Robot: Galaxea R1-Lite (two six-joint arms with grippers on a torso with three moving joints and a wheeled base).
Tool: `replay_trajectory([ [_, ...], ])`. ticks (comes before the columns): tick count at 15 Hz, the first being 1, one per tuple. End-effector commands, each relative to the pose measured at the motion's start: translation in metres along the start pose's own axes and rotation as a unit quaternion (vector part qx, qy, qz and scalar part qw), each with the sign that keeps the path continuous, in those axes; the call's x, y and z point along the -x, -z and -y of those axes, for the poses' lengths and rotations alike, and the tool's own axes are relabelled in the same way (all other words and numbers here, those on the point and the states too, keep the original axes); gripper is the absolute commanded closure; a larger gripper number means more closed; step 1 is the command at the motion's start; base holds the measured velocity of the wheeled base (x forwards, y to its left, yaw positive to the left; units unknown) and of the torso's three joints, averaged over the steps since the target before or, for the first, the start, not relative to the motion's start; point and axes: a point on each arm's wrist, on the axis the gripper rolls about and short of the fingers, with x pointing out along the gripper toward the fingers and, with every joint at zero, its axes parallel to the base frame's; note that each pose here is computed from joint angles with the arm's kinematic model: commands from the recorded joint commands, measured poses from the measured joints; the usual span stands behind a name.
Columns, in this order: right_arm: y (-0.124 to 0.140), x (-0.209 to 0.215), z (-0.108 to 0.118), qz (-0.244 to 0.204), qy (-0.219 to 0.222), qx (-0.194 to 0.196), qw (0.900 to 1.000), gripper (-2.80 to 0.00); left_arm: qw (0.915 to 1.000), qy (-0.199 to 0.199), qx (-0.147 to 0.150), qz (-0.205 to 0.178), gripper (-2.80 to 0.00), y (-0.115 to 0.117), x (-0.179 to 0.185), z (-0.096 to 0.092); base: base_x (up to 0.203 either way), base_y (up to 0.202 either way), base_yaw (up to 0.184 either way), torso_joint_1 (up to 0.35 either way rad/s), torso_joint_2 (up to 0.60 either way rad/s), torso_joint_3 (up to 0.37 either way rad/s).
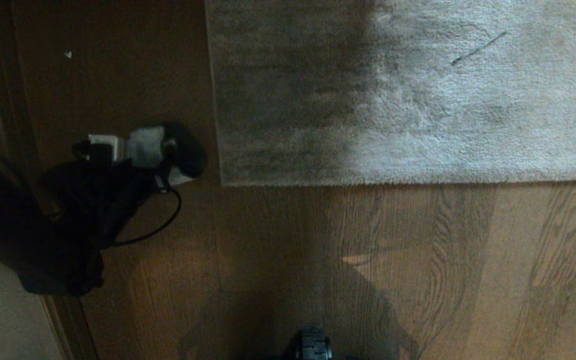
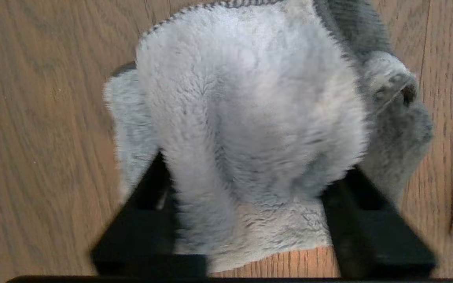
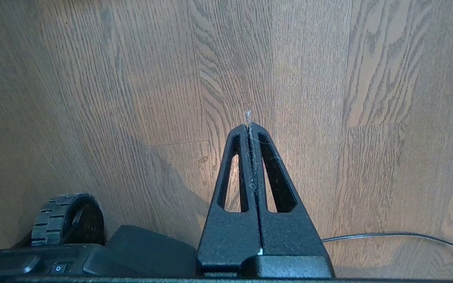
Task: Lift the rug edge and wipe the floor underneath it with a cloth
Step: Pick up the rag
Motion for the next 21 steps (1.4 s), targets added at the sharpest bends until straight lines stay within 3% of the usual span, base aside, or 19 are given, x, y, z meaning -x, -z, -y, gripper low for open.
replay_trajectory([
  [1,0.000,0.000,0.000,0.000,0.000,0.000,1.000,0.00,0.9997,0.000,0.000,0.025,0.00,-0.007,0.001,0.000,0.000,0.000,0.000,0.000,0.00,0.000],
  [5,0.000,0.000,0.000,0.000,0.000,0.000,1.000,0.00,0.9999,-0.001,-0.001,0.015,0.00,-0.007,0.011,0.000,0.000,0.000,0.000,0.000,0.00,0.000],
  [13,0.000,0.000,0.000,0.000,0.000,0.000,1.000,0.00,0.9995,-0.005,-0.001,0.030,0.00,-0.021,0.017,0.000,0.000,0.000,0.000,0.000,0.00,0.000],
  [21,0.000,0.000,0.000,0.000,0.000,0.000,1.000,0.00,0.9996,-0.004,-0.003,0.029,0.00,-0.045,0.066,0.001,0.000,0.000,0.000,0.000,0.00,0.000],
])
